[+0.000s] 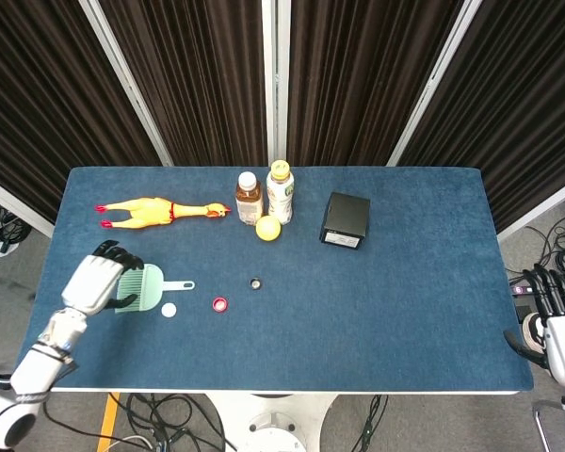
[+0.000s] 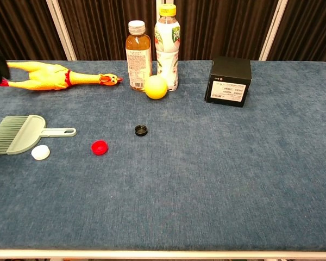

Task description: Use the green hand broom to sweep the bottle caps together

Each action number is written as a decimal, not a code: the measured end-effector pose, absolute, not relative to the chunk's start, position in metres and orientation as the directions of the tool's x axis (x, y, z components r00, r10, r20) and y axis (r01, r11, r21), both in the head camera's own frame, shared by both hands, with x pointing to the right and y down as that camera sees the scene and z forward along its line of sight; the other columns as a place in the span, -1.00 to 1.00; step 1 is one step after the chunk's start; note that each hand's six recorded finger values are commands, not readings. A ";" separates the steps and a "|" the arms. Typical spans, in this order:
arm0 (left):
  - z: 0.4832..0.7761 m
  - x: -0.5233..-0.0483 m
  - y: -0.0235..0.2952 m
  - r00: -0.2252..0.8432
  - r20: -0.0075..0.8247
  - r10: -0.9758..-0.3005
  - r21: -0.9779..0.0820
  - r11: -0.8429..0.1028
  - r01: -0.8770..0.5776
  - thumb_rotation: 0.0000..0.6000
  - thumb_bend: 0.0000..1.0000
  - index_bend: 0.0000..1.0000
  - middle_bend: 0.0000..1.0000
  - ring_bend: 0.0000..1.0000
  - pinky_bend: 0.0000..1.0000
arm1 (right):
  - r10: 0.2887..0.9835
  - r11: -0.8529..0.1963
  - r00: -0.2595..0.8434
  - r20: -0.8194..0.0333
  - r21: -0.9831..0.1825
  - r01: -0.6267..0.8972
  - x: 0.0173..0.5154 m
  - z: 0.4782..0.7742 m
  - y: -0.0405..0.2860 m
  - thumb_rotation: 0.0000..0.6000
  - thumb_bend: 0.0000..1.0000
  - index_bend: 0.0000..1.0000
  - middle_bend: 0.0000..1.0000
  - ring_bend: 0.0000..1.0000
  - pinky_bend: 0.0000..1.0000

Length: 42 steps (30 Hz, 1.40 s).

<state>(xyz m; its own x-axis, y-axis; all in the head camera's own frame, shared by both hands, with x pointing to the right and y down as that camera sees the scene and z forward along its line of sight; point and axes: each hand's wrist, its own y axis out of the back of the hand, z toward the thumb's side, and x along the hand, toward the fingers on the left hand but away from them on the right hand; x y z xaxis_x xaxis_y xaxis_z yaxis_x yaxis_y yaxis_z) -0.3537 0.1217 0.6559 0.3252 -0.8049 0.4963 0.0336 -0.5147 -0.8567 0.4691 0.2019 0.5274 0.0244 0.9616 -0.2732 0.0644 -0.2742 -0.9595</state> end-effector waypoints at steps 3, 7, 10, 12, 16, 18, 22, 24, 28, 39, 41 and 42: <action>0.673 -0.342 0.119 0.329 0.529 -0.783 -0.845 -0.522 0.115 1.00 -0.62 -0.20 -0.15 -0.40 -0.64 | 0.962 -0.274 0.020 -0.273 -0.960 0.064 0.470 0.527 0.201 1.00 -0.82 -1.00 -0.94 -1.00 -1.00; 0.695 -0.324 0.117 0.334 0.566 -0.754 -0.825 -0.514 0.237 1.00 -0.59 -0.17 -0.15 -0.40 -0.64 | 0.961 -0.277 0.020 -0.276 -0.959 0.061 0.469 0.527 0.201 1.00 -0.82 -1.00 -0.94 -1.00 -1.00; 0.710 -0.310 0.118 0.325 0.596 -0.735 -0.802 -0.521 0.291 1.00 -0.57 -0.17 -0.13 -0.40 -0.63 | 0.960 -0.280 0.019 -0.279 -0.958 0.062 0.469 0.527 0.200 1.00 -0.82 -1.00 -0.94 -1.00 -1.00; 0.719 -0.303 0.119 0.310 0.614 -0.726 -0.788 -0.535 0.307 1.00 -0.55 -0.17 -0.13 -0.40 -0.63 | 0.960 -0.281 0.015 -0.281 -0.958 0.061 0.470 0.528 0.201 1.00 -0.82 -1.00 -0.94 -1.00 -1.00; 0.735 -0.289 0.120 0.283 0.645 -0.710 -0.757 -0.545 0.360 1.00 -0.55 -0.17 -0.13 -0.39 -0.63 | 0.958 -0.286 0.010 -0.286 -0.956 0.063 0.471 0.529 0.201 1.00 -0.82 -1.00 -0.94 -1.00 -1.00; 0.742 -0.284 0.121 0.270 0.658 -0.703 -0.743 -0.548 0.384 1.00 -0.55 -0.17 -0.12 -0.36 -0.62 | 0.958 -0.288 0.006 -0.288 -0.956 0.063 0.473 0.529 0.201 1.00 -0.82 -1.00 -0.94 -1.00 -1.00; 0.755 -0.271 0.125 0.246 0.684 -0.687 -0.711 -0.551 0.437 1.00 -0.53 -0.17 -0.08 -0.31 -0.61 | 0.957 -0.290 0.000 -0.290 -0.955 0.065 0.475 0.530 0.201 1.00 -0.82 -1.00 -0.94 -1.00 -1.00; 0.760 -0.267 0.127 0.235 0.695 -0.679 -0.698 -0.560 0.446 1.00 -0.53 -0.17 -0.07 -0.30 -0.61 | 0.957 -0.291 -0.003 -0.291 -0.955 0.066 0.476 0.530 0.202 1.00 -0.82 -1.00 -0.94 -1.00 -1.00; 0.768 -0.264 0.129 0.213 0.711 -0.670 -0.681 -0.581 0.447 1.00 -0.50 -0.17 -0.06 -0.29 -0.61 | 0.956 -0.292 -0.010 -0.293 -0.954 0.067 0.479 0.531 0.202 1.00 -0.82 -1.00 -0.94 -1.00 -1.00; 0.773 -0.263 0.128 0.195 0.731 -0.654 -0.659 -0.602 0.451 1.00 -0.47 -0.17 0.00 -0.22 -0.60 | 0.954 -0.297 -0.022 -0.299 -0.952 0.069 0.485 0.533 0.203 1.00 -0.82 -1.00 -0.94 -1.00 -1.00; 0.774 -0.264 0.129 0.194 0.732 -0.653 -0.657 -0.601 0.455 1.00 -0.46 -0.14 0.03 -0.20 -0.59 | 0.954 -0.298 -0.025 -0.300 -0.952 0.069 0.486 0.534 0.204 1.00 -0.82 -1.00 -0.93 -1.00 -1.00; 0.775 -0.264 0.129 0.194 0.732 -0.653 -0.656 -0.601 0.455 1.00 -0.45 -0.13 0.03 -0.19 -0.59 | 0.954 -0.298 -0.025 -0.300 -0.952 0.069 0.486 0.534 0.204 1.00 -0.82 -1.00 -0.93 -1.00 -1.00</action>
